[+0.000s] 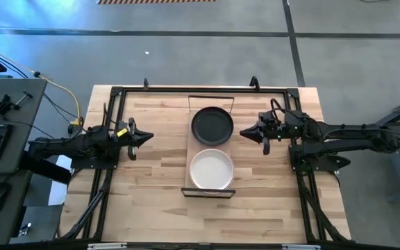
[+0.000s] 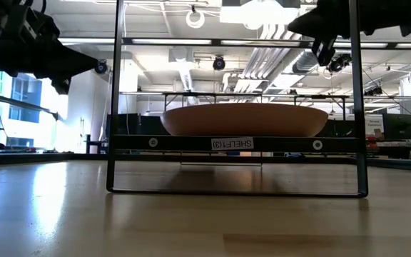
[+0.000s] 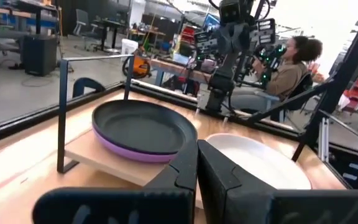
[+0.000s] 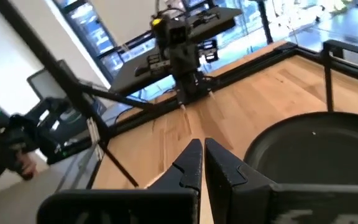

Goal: Place and stack plates onto a shelf
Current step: Return to Home Position

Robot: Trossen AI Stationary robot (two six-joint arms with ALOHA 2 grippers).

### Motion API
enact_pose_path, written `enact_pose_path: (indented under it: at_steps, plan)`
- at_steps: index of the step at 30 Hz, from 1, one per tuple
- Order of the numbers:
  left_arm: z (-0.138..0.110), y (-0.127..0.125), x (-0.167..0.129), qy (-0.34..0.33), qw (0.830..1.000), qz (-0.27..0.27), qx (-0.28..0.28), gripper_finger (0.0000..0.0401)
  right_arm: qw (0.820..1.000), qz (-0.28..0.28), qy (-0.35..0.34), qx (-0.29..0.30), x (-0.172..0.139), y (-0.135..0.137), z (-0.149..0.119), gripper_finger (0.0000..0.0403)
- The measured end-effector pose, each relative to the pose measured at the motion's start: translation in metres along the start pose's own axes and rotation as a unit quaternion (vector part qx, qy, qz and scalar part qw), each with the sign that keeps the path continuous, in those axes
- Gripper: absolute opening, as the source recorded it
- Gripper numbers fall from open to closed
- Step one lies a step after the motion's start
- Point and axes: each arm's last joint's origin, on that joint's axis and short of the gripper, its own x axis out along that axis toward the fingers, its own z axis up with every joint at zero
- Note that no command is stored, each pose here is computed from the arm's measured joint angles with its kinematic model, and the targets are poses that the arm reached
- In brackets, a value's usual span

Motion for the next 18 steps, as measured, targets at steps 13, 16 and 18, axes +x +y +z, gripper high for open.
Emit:
enact_pose_path:
  at_steps: [13,16,18]
  plan:
    - [0.0,0.0,0.0,0.002,1.0,0.001,0.001,0.0,0.996,0.004,-0.089,-0.003,-0.048,-0.023,-0.06,0.0]
    - [0.0,0.0,0.0,0.002,1.0,0.001,0.001,0.0,0.993,0.007,-0.114,-0.006,-0.055,-0.026,-0.069,0.0]
    - [0.0,0.0,0.0,0.002,1.0,0.001,0.001,0.0,0.992,0.007,-0.123,-0.012,-0.058,-0.029,-0.075,0.0]
